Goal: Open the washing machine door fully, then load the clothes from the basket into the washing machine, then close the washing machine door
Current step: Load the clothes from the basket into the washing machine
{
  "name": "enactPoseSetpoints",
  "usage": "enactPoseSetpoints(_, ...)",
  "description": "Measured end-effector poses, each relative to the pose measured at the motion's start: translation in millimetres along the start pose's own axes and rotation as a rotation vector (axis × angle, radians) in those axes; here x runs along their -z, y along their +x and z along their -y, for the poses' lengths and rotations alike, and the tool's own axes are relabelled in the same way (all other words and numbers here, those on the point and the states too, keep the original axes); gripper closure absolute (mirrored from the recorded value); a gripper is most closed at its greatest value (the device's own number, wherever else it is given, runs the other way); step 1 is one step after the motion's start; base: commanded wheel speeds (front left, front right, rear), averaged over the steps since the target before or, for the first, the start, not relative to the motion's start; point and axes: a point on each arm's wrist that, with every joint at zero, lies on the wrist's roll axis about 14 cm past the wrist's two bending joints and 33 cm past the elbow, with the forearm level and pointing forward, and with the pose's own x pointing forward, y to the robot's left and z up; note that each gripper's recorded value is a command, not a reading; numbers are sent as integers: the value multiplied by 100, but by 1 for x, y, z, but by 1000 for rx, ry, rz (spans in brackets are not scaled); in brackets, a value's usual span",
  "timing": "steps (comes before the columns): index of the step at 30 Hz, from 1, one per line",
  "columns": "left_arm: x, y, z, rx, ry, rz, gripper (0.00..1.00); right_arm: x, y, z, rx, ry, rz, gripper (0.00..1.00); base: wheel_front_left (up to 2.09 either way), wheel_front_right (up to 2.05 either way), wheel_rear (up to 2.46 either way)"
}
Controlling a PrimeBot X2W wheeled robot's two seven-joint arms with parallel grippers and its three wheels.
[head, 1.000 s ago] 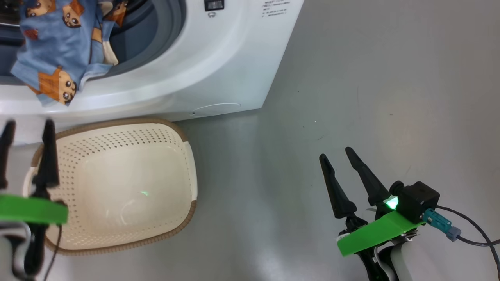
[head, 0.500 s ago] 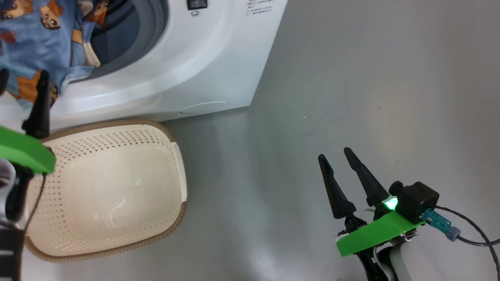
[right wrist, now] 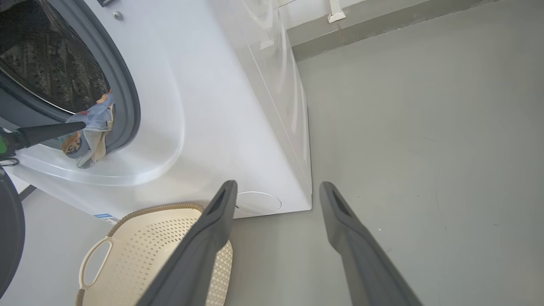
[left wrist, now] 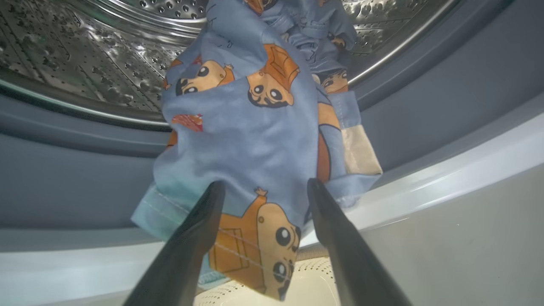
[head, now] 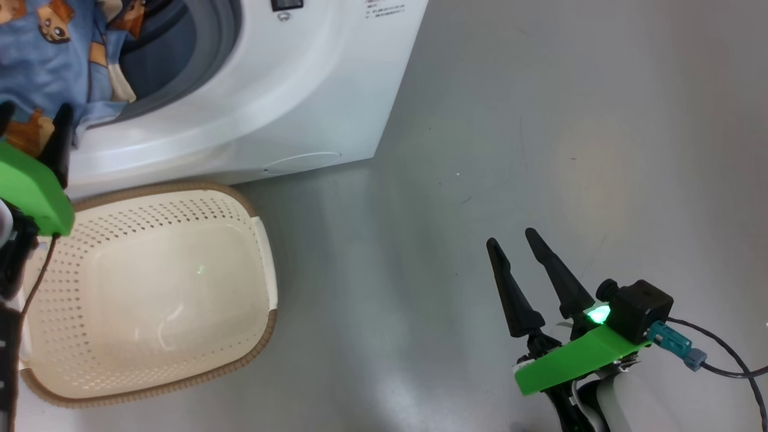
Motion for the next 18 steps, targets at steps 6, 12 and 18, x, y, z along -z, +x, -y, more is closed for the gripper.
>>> enactPoseSetpoints(6, 21, 7, -1, -12, -12, -110, 0, 1, -1, 2, 8, 5, -3, 0, 0, 0, 0)
enactPoseSetpoints(12, 21, 18, -2, -28, -24, -158, 0, 4, -2, 3, 10, 5, -12, 0, 0, 0, 0)
enactPoseSetpoints(18, 27, 26, -2, -35, -30, -197, 0, 7, -3, 4, 14, 12, -21, 0, 0, 0, 0)
